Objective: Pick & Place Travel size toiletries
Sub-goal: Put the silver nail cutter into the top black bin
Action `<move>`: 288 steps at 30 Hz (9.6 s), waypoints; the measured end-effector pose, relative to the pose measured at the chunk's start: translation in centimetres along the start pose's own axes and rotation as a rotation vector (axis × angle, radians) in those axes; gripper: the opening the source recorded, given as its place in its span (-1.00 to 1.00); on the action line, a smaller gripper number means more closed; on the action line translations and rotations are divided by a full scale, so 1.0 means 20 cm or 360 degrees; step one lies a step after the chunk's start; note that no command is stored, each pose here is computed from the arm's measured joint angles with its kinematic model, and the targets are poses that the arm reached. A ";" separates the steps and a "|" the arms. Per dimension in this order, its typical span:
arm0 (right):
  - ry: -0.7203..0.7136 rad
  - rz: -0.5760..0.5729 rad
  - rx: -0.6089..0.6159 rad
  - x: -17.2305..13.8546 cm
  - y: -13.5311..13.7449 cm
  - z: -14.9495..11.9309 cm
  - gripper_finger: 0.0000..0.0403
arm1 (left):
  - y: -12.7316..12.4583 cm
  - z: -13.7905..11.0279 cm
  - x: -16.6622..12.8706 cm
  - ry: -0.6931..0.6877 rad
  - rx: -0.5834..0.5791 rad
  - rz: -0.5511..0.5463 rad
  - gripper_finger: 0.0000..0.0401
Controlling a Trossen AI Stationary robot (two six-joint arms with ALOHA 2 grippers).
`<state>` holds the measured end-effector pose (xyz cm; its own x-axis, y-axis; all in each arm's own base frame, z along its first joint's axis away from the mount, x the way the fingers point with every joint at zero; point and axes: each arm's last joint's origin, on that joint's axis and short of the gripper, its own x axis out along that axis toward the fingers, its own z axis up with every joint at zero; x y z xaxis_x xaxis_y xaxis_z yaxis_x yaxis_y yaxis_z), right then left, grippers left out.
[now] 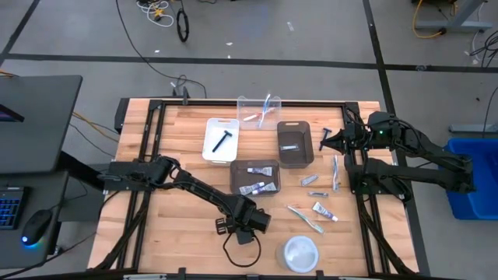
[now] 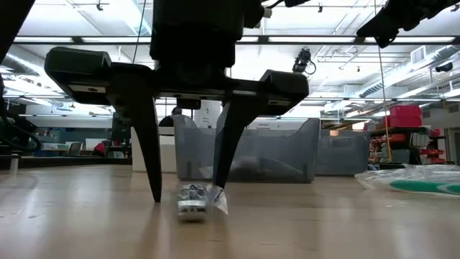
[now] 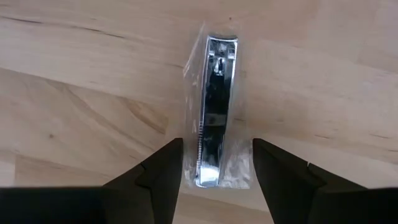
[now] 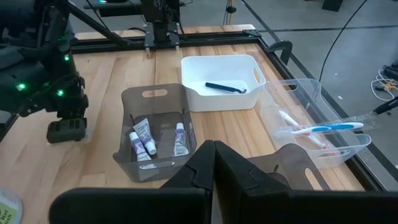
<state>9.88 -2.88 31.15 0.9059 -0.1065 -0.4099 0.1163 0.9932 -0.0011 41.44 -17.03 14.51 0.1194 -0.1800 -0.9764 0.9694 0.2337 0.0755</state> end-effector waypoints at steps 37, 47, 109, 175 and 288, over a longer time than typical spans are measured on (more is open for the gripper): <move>0.0000 0.0000 0.0000 0.00 0.00 0.00 -0.93 | 0.00 0.00 0.00 -0.0014 -0.0270 0.0019 -0.72; -0.0001 0.0001 0.0000 0.00 0.00 0.00 -0.93 | 0.00 0.01 -0.07 0.0044 -0.0325 -0.0037 -0.73; 0.0000 0.0000 0.0000 0.00 0.00 0.00 -0.93 | -0.42 -0.62 -0.78 -0.0659 -0.1355 0.0867 -0.75; -0.0636 -0.0122 0.0118 0.01 -0.03 0.21 -0.93 | -0.24 -0.86 -0.96 -0.1161 -0.1771 0.1306 -0.80; -0.0936 0.0477 0.0091 0.88 0.12 0.37 -0.67 | -0.18 -0.88 -1.12 -0.1693 -0.1649 0.1525 -0.65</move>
<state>29.16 -2.68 30.68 0.9718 0.1503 0.1816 -0.1688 0.9815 0.0907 31.54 2.94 32.60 0.9952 -0.0169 -0.0960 0.0102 0.9975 -0.0702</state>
